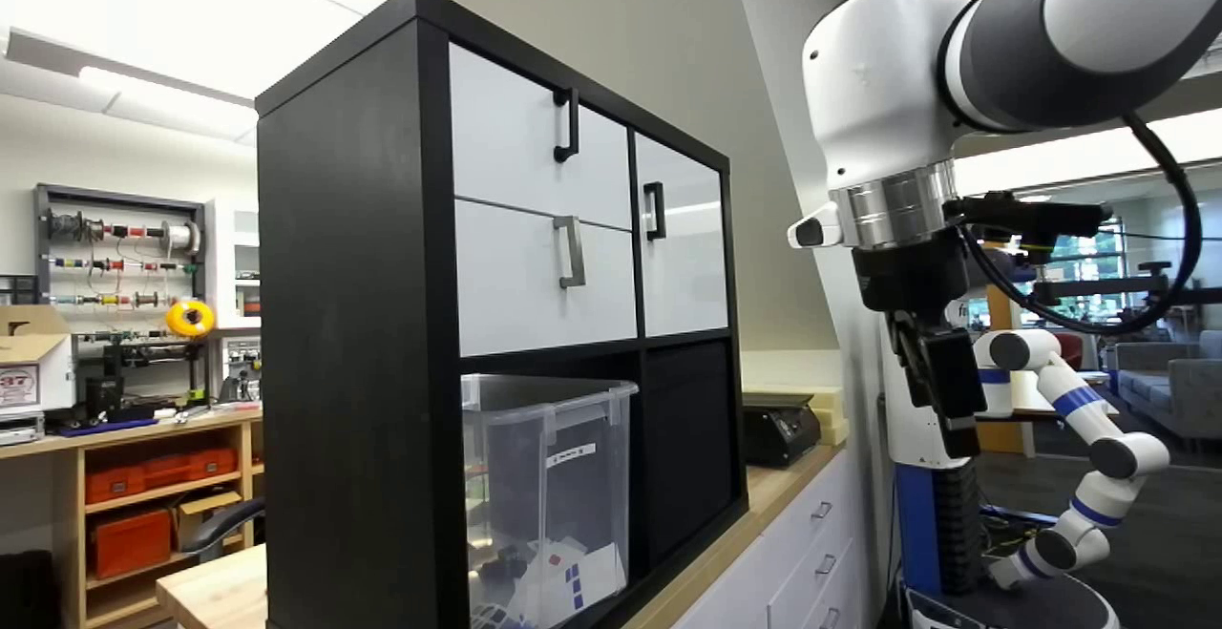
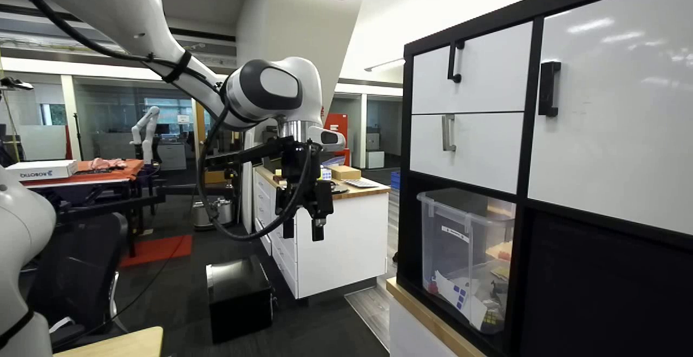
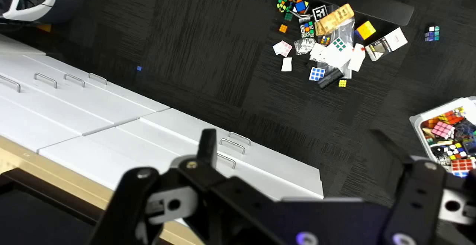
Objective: Pull out the storage box
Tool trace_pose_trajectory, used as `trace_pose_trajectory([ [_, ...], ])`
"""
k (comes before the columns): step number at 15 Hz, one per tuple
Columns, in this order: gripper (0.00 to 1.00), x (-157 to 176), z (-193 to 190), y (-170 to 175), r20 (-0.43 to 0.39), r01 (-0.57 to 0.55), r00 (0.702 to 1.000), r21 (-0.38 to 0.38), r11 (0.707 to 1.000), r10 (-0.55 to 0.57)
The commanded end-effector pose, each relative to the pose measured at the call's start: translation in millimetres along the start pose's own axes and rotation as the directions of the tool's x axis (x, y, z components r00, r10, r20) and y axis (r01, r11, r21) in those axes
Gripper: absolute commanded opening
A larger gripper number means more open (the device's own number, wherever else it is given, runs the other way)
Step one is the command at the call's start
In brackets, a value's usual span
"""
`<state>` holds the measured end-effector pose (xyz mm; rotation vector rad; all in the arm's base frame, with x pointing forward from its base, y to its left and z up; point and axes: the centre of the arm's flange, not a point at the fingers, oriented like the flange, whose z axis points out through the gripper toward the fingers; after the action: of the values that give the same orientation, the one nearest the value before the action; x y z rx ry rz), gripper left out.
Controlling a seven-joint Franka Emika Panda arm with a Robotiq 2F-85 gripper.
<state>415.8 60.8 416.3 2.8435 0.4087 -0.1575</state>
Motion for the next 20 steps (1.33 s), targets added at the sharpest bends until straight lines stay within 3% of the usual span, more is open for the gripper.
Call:
trace_pose_trajectory([
  [1, 1.0, 0.0, 0.0, 0.0, 0.0, 0.0, 1.0, 0.0, 1.0, 0.0],
  [10, 1.0, 0.0, 0.0, 0.0, 0.0, 0.0, 1.0, 0.0, 1.0, 0.0],
  [14, 1.0, 21.3, 0.7, 9.2, -0.019, 0.012, 1.0, 0.002, 1.0, -0.011],
  [20, 1.0, 66.8, -22.4, 26.1, -0.137, 0.087, 0.986, -0.063, 0.994, -0.095],
])
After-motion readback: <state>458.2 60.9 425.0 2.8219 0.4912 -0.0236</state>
